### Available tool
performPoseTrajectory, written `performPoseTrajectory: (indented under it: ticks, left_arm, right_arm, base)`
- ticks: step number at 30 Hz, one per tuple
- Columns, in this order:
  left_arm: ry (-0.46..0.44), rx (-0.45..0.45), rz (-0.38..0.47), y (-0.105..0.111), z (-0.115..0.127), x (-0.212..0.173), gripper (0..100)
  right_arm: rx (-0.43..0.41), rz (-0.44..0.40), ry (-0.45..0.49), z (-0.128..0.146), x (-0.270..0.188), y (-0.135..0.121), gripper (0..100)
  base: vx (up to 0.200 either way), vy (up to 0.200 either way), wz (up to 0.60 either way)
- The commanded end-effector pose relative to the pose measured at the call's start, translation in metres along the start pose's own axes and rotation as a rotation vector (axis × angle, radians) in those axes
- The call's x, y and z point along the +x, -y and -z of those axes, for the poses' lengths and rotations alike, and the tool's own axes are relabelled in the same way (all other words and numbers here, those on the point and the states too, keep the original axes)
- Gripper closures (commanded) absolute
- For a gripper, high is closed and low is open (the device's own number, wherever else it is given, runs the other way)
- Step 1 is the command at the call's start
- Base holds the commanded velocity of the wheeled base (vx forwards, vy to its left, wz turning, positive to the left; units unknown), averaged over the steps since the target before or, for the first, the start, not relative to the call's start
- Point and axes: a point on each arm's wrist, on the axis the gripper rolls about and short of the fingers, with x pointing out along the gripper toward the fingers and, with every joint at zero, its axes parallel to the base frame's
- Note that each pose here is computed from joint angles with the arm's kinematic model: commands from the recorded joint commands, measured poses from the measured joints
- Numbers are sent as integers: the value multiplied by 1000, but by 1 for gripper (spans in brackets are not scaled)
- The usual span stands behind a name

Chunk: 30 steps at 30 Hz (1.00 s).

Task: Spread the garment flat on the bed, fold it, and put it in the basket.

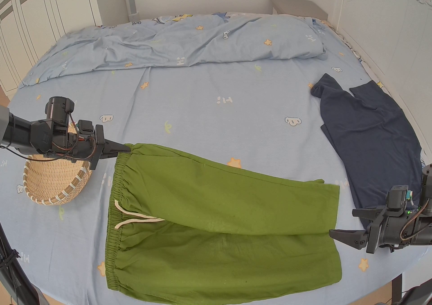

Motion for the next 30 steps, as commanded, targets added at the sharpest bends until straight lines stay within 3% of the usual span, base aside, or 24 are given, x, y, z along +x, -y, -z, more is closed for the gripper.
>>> performPoseTrajectory:
  ticks: [1,10,13,17,29,30]
  left_arm:
    - [9,18,7,6,2,-6,100]
    - [-11,25,10,10,8,0,100]
    - [-11,25,4,7,9,0,100]
    - [-8,30,-1,5,8,0,100]
    - [-9,33,-3,4,8,1,100]
    - [-11,32,-2,5,8,1,100]
  right_arm:
    - [29,34,-7,-2,4,9,0]
    - [106,98,32,-41,26,50,0]
    - [188,80,-15,-52,57,89,0]
    - [271,41,-101,-37,86,117,0]
    - [289,26,-110,-29,101,130,0]
    - [287,-7,-107,-29,101,128,0]
  base:
    - [0,0,0]
    - [0,0,0]
    - [0,0,0]
    - [0,0,0]
    - [0,0,0]
    - [0,0,0]
